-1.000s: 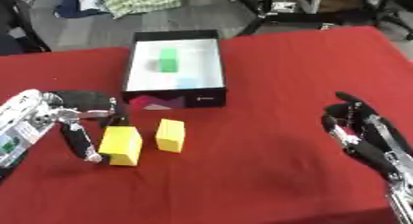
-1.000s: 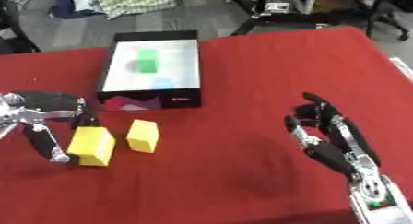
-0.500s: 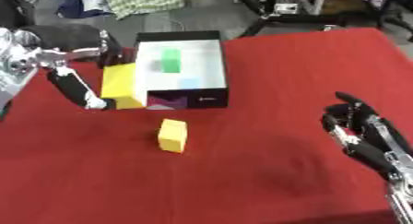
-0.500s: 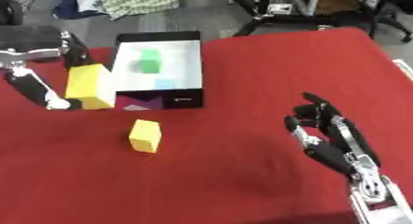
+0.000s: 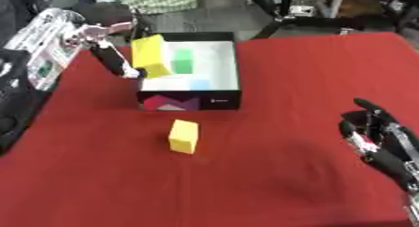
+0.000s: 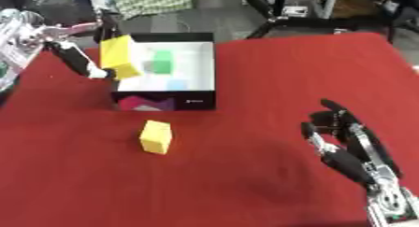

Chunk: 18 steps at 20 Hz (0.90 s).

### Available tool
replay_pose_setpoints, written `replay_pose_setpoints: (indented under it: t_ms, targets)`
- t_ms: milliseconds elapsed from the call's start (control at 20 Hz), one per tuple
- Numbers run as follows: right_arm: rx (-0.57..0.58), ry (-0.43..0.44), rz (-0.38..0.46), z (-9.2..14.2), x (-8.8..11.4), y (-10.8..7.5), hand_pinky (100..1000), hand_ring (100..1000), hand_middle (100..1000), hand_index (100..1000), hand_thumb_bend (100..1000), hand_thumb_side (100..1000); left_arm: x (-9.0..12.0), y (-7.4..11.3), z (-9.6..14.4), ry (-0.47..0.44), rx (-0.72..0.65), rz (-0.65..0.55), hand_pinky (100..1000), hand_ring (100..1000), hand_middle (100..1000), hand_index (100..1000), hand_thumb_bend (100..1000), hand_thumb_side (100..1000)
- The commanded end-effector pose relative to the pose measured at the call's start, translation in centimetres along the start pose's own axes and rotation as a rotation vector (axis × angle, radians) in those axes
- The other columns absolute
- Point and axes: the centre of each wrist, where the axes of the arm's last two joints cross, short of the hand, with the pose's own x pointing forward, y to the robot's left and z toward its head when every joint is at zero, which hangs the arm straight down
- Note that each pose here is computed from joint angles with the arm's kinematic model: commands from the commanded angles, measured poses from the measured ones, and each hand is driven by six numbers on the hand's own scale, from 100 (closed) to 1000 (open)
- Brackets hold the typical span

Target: Pick up objects on the table and place them in the box.

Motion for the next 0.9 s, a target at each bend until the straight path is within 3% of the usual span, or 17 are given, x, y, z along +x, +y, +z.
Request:
replay_pose_setpoints:
  t_ms: [50,200,250,350,450,600,750,900]
  targets:
    - [0.011,-0.018,0.000,-0.3,0.4,-0.1,780,769,706,938,321,495,-0.2,-0.7,-1.9,0.079,0.070,0.009,678,551,533,713,588,420]
    - [0.020,-0.020,-0.005,-0.3,0.5,0.1,780,769,706,938,321,495,0.2,-2.8,-3.7,0.138,0.112,0.030,711,591,575,747,735,526]
    - [0.023,-0.020,-0.007,-0.3,0.5,0.1,780,769,706,938,321,495,0.4,-3.5,-4.2,0.150,0.117,0.034,743,643,627,795,857,574]
    - [0.026,-0.021,-0.010,-0.4,0.5,0.2,779,769,706,938,320,495,0.9,-4.6,-4.9,0.158,0.115,0.030,791,733,731,868,984,613]
    - [0.029,-0.023,-0.011,-0.4,0.5,0.2,779,769,706,938,320,495,1.3,-5.0,-5.3,0.160,0.113,0.012,828,795,817,922,1000,696]
    - [0.027,-0.022,-0.011,-0.4,0.5,0.2,779,769,706,938,319,495,1.4,-5.0,-5.3,0.174,0.129,-0.006,848,821,862,943,1000,745]
    - [0.020,-0.018,-0.010,-0.3,0.4,0.1,779,769,705,938,317,497,0.8,-4.0,-4.6,0.176,0.179,0.013,834,793,834,920,1000,720]
    - [0.012,-0.015,-0.005,-0.2,0.4,0.0,779,769,703,938,315,498,-0.5,-1.6,-2.7,0.131,0.210,0.043,809,737,751,853,1000,648]
